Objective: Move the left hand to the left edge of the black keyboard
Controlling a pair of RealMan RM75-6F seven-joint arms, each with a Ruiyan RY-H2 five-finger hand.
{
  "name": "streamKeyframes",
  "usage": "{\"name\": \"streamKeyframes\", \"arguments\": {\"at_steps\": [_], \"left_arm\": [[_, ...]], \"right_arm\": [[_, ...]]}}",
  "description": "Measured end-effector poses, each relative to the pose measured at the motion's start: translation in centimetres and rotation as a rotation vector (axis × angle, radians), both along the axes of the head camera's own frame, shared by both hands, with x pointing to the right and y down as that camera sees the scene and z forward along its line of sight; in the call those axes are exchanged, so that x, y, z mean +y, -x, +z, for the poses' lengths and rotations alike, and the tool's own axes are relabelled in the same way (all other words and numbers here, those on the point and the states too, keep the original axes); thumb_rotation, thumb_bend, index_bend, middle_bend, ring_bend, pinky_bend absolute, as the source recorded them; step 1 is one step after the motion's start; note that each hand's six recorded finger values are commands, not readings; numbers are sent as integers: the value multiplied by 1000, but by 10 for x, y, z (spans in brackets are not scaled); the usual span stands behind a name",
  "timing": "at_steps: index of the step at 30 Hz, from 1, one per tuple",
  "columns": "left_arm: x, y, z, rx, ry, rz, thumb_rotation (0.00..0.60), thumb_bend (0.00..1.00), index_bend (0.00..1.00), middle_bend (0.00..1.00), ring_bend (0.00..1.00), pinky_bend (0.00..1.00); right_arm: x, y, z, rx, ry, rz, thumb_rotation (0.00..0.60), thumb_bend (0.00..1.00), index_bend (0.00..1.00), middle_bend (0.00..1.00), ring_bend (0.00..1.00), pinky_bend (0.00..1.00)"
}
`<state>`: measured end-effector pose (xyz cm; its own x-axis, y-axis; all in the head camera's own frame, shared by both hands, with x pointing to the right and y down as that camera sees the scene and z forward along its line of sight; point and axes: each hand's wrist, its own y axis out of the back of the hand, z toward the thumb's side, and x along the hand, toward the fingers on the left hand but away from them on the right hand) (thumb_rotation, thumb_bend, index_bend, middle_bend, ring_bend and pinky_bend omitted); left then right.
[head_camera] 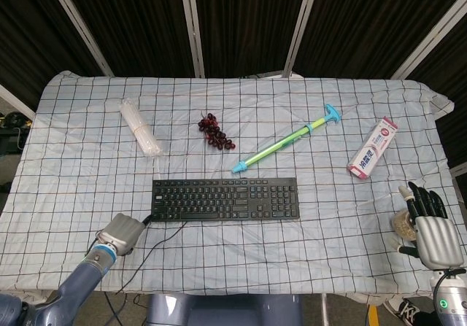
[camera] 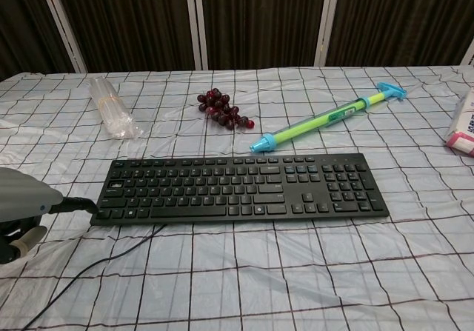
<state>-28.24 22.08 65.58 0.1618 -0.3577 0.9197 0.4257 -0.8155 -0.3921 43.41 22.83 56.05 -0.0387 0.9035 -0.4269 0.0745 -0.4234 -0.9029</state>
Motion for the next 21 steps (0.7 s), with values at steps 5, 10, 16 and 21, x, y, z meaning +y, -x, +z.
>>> {"name": "streamKeyframes", "arguments": {"at_steps": [5,10,16,21], "left_arm": [[-2,-3,1,10,-2,-7,600,777,0,866,744,547],[0,-5,3,8,9,1,600,777,0,866,744,547],[4,-5,5,1,25,5,600,779,0,866,744,547],[5,-4,5,-6,30,3,600,778,0,866,744,547]], "right_arm": [[0,0,0,-1,1,0,600,58,38,0,0,0],[0,0,0,-2,2,0,600,57,38,0,0,0],[0,0,0,-5,-1,2,600,58,38,0,0,0],[0,1,0,-7,-2,2,600,57,37,0,0,0]]}}
